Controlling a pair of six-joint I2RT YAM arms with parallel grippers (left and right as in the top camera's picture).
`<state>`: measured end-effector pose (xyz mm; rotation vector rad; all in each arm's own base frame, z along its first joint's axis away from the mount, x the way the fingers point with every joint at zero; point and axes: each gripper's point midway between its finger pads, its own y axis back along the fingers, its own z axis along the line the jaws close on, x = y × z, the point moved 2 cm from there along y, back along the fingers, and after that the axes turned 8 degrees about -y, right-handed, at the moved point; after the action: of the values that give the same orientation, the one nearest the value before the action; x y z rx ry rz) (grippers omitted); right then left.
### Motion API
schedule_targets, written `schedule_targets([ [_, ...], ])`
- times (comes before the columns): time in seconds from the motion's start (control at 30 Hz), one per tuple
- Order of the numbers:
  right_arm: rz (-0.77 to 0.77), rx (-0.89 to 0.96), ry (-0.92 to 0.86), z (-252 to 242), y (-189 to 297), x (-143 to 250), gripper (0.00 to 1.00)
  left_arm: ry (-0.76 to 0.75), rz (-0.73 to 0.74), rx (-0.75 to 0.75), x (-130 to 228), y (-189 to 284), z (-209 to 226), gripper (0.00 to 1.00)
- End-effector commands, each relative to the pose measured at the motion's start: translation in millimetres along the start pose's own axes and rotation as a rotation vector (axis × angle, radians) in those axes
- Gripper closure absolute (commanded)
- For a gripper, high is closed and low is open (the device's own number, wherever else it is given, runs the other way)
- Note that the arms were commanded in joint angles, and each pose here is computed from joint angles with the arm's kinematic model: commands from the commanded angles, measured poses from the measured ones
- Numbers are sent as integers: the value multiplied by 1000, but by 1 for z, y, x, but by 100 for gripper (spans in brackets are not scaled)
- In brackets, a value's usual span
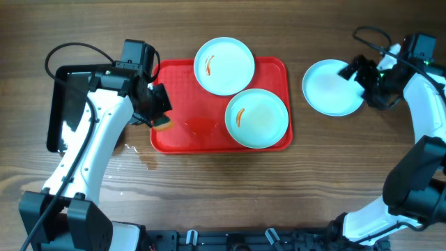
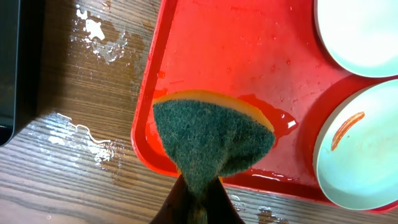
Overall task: Clean dirty plates on tray and stack at the side
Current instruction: 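Carry the plate right and set it on the table beside the tray, then reach the right gripper back and grip the rim of the next plate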
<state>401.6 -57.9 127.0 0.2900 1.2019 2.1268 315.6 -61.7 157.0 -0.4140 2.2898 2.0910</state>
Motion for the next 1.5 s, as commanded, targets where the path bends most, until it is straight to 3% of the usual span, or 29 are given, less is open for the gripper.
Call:
schedule_targets([
  [0.0, 145, -260, 159, 66, -6, 33, 0, -10, -32, 1, -4, 6, 1, 96],
  [0.33, 0, 64, 537, 185, 25, 63, 0, -10, -56, 10, -10, 6, -1, 96],
  [0.43, 10, 127, 588, 200, 13, 72, 1, -11, -65, 13, -12, 6, -2, 96],
  [0.53, 67, 154, 604, 200, -31, 76, 1, -11, -66, 14, -12, 6, -2, 96],
  [0.67, 74, 159, 637, 197, -87, 69, 19, -10, -62, 12, -11, 6, -2, 96],
  [0.77, 54, 143, 643, 195, -129, 59, 25, -10, -62, 12, -11, 6, -2, 96],
  [1.03, 94, 149, 645, 186, -186, 76, 54, -11, -70, 15, -13, 6, -2, 96],
  [1.47, 93, 263, 648, 171, -208, 93, 62, -11, -69, 15, -13, 6, -2, 96],
])
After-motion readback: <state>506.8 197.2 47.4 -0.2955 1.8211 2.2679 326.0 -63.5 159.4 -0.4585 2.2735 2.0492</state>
